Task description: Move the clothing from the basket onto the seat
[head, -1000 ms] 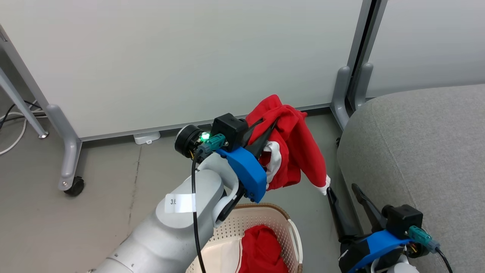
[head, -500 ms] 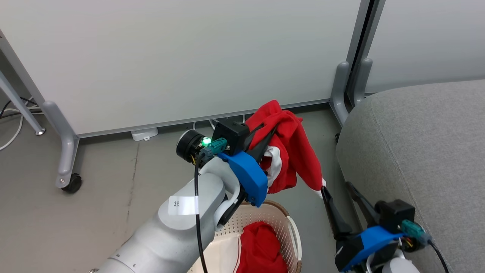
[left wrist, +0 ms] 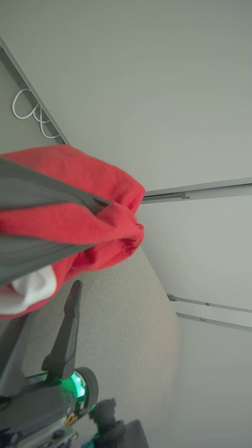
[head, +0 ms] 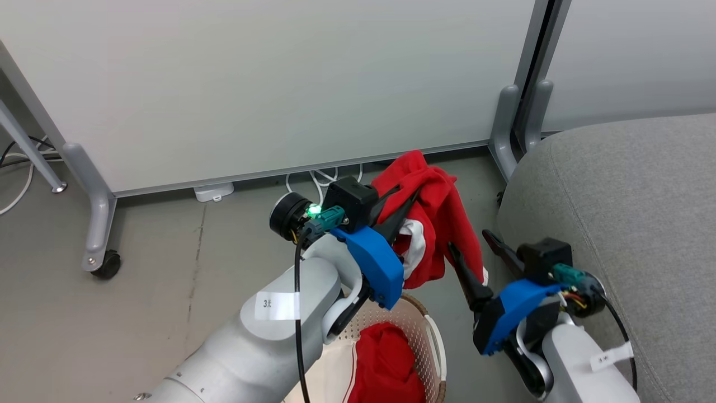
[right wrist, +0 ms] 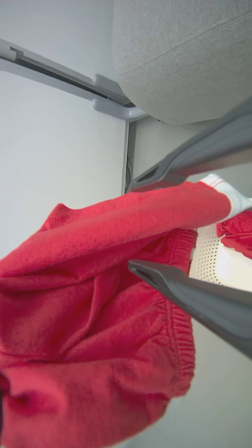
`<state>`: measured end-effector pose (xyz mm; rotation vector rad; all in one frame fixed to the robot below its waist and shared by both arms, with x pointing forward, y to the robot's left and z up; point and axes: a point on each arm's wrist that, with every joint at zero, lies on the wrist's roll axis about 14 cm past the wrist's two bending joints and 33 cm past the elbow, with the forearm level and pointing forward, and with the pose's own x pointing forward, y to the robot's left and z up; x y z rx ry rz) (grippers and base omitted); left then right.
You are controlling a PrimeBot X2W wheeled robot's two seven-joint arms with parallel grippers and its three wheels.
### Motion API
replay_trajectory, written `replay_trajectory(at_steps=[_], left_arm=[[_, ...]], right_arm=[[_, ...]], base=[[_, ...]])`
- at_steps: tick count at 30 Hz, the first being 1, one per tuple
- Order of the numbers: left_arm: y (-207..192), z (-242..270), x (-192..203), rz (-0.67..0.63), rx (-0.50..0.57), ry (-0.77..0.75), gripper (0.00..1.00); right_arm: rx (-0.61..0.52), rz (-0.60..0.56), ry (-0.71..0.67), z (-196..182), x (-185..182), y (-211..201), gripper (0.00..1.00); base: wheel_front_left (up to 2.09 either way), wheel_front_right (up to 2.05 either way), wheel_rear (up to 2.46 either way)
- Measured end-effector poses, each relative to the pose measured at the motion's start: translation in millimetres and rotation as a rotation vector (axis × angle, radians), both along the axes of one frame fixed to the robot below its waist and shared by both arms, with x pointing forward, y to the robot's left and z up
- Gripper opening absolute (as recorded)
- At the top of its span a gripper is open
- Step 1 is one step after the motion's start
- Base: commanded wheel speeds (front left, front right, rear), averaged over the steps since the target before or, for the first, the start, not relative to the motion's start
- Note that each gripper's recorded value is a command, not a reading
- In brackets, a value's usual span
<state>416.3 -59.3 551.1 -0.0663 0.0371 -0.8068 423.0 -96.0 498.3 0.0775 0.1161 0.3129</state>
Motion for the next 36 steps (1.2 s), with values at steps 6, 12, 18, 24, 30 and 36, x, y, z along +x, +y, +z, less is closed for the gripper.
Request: replay_trajectory(at_steps=[6, 12, 18, 24, 30, 36], left_arm=[[-2, -4, -1, -0.01, 0.003, 0.012, 0.0], [-3, -4, -3, -0.017, 0.003, 0.013, 0.0], [-6, -2, -8, -0.031, 0.004, 0.01, 0.0], [-8, 0, -12, -0.04, -0.001, 0.01, 0.0], [-9, 0, -13, -0.042, -0.002, 0.013, 0.0], [-11, 0, -11, -0.041, -0.004, 0.017, 0.0]], right_arm=[[-0.04, 0.032, 0.017, 1, 14, 8, 1.0], [-0.063, 0.053, 0.043, -3, 22, 14, 1.0], [-0.082, 0.074, 0.053, -3, 26, 19, 1.0], [-0.071, 0.088, 0.075, -7, 24, 24, 0.48], [-0.048, 0.095, 0.085, -12, 20, 27, 0.0], [-0.032, 0.085, 0.082, -12, 19, 24, 0.0]], base=[[0.0, 0.0, 0.0], [0.0, 0.0, 0.0], [0.0, 0.0, 0.0], [0.0, 0.0, 0.0], [0.0, 0.0, 0.0], [0.0, 0.0, 0.0]])
